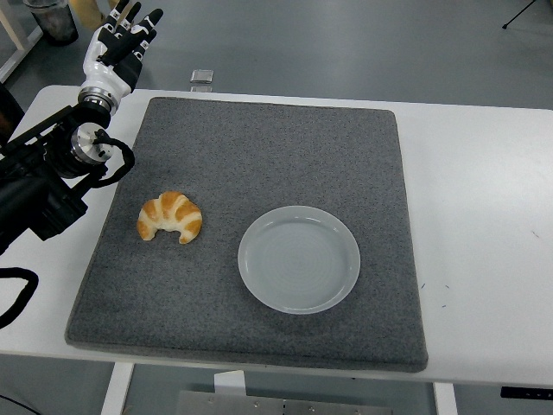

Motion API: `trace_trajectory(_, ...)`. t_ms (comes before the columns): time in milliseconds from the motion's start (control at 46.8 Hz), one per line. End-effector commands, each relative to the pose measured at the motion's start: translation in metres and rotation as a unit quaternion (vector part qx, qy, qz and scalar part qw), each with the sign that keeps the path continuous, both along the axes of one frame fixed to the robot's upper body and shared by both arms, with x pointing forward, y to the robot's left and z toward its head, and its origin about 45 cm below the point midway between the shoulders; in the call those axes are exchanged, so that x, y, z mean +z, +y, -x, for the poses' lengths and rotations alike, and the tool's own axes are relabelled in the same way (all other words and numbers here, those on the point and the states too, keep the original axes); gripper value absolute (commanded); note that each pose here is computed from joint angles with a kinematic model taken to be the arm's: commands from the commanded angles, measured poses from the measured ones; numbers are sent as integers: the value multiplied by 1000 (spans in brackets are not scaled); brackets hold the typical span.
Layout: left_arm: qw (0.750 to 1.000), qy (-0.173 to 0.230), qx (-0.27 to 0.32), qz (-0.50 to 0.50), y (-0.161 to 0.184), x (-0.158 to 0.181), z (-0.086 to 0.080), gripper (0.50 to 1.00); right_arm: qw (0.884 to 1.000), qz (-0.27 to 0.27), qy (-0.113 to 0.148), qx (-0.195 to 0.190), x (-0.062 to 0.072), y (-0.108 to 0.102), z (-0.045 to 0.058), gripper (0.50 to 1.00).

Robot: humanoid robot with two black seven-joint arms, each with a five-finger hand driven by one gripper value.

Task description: Place the bread on the plate

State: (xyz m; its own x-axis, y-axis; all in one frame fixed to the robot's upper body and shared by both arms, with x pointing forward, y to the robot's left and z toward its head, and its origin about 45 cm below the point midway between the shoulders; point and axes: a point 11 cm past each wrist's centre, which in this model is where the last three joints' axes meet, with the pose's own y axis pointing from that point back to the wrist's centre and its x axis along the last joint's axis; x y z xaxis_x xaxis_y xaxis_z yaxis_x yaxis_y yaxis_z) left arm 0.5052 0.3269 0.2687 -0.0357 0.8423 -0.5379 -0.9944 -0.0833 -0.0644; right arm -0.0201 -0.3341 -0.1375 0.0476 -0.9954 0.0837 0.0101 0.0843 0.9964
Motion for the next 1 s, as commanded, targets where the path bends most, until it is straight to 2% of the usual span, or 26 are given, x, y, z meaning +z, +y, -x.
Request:
trace_trajectory(0, 1000, 0, 1, 1, 0, -3, 1, 988, 1000, 0, 1, 0, 0, 0, 1, 952)
trace_trajectory(107, 1000, -12, 15, -3, 2, -8, 6, 988, 1000, 0, 1, 0, 0, 0, 1, 952)
trace_trajectory(235, 1000, -6, 11, -8, -3, -12, 6, 994, 1000, -1, 0, 0, 0, 1, 0, 952)
trace_trajectory(769, 999, -14, 5, -47, 4, -5, 6, 994, 1000, -1, 0, 0, 0, 1, 0, 952)
trace_trajectory(876, 997, -25, 0, -74, 15, 5, 7, 996, 1000, 0, 0, 0, 0, 0, 0, 952)
trace_trajectory(983, 992, -37, -26, -118, 7, 13, 7, 994, 1000, 0, 0, 0, 0, 0, 0, 952)
